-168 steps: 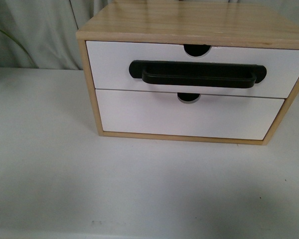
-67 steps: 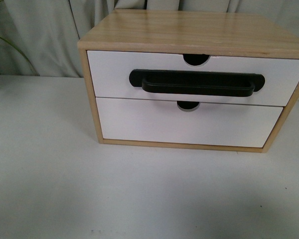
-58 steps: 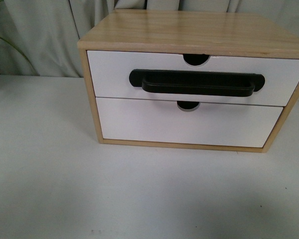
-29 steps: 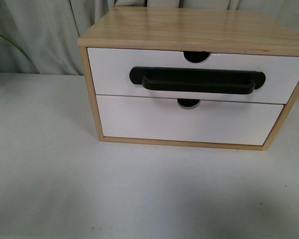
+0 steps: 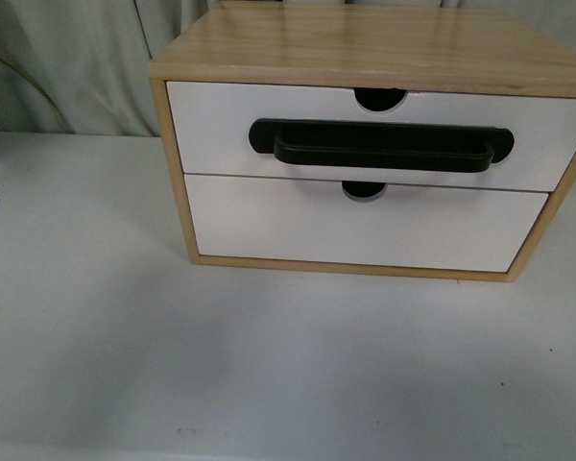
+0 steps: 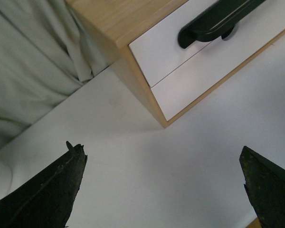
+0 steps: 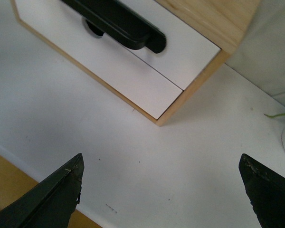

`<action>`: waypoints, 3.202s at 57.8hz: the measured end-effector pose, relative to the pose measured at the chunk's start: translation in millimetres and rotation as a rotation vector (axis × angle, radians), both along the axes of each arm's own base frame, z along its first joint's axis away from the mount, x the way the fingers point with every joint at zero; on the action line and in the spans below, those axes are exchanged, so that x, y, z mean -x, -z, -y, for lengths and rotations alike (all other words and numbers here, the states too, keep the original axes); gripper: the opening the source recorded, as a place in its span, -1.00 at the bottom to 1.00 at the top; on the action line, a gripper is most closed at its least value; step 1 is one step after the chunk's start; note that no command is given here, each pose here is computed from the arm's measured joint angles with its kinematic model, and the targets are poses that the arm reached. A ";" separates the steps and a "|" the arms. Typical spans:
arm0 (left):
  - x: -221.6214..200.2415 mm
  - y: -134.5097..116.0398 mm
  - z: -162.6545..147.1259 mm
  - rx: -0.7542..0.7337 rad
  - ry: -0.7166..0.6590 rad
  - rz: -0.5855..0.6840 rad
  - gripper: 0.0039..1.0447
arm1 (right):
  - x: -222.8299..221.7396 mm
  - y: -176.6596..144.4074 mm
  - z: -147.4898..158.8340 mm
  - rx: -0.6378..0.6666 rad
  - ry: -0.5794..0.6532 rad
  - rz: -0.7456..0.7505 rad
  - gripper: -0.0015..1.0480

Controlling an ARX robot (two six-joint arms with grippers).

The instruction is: Pull drawer

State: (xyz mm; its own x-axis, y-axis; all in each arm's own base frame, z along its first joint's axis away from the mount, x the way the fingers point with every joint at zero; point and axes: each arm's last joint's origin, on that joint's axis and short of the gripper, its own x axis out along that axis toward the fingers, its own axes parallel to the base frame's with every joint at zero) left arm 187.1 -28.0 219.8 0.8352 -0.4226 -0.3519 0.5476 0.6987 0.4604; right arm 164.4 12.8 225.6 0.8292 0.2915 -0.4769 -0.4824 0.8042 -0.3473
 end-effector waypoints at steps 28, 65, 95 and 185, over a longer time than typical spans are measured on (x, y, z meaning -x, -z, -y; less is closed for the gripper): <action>-46.3 -24.3 43.3 -0.394 0.368 -0.068 0.88 | -45.8 -20.1 -23.0 0.251 -0.329 -0.051 0.83; -99.5 -27.1 111.7 -0.590 0.548 -0.114 0.88 | -103.1 -10.1 -58.7 0.319 -0.484 -0.093 0.83; -129.0 -10.5 134.9 -0.614 0.541 -0.163 0.88 | -128.6 9.6 -72.3 0.288 -0.525 -0.100 0.83; -134.3 10.6 148.2 -0.715 0.614 -0.221 0.88 | -156.7 41.8 -86.4 0.151 -0.535 -0.146 0.82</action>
